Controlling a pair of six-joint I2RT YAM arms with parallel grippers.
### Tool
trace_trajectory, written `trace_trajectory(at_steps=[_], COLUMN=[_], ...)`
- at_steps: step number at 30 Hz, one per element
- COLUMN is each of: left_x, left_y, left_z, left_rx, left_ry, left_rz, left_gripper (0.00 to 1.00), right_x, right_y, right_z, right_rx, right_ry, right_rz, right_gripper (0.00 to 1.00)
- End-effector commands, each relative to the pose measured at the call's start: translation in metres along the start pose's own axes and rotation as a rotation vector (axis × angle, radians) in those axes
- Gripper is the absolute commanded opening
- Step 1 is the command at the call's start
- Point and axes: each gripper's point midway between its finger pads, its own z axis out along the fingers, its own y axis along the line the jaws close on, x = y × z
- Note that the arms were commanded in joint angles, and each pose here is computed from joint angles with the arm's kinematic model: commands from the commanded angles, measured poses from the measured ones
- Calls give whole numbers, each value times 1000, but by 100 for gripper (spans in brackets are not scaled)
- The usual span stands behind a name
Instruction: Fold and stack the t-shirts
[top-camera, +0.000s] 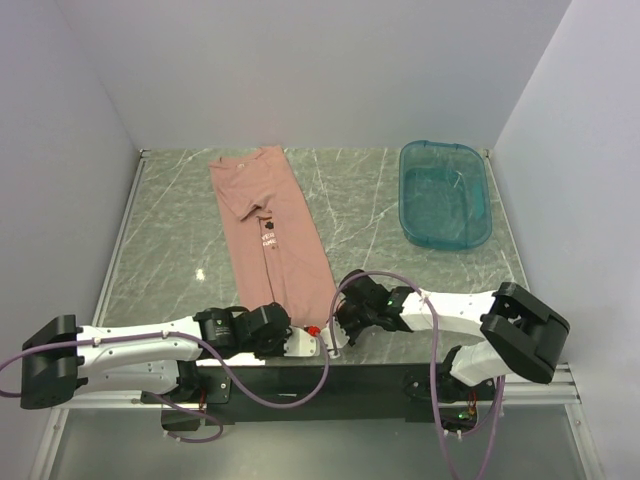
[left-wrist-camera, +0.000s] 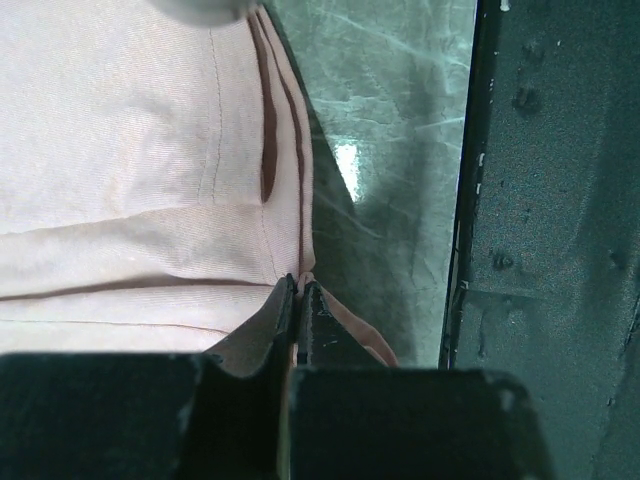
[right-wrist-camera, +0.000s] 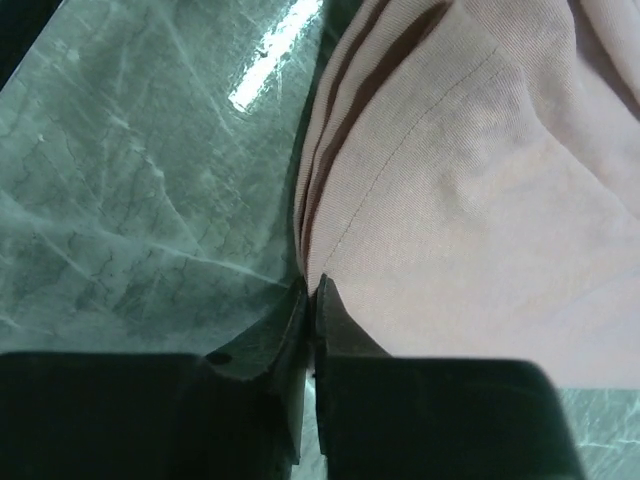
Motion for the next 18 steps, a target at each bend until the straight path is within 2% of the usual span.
trace_trajectory(at_steps=[1, 8, 18], left_x=[-23, -28, -33], left_y=[9, 15, 28], left_z=[-6, -12, -24], left_rx=[-24, -47, -78], left_ry=[-80, -102, -151], left_rz=[-8, 9, 28], left_gripper=[0, 0, 0], right_x=[1, -19, -27], right_y=[6, -16, -50], right_z=[-1, -20, -48], right_rx=[-7, 18, 76], right_ry=[8, -81, -194], right_rz=[-11, 76, 199], right_gripper=[2, 0, 0])
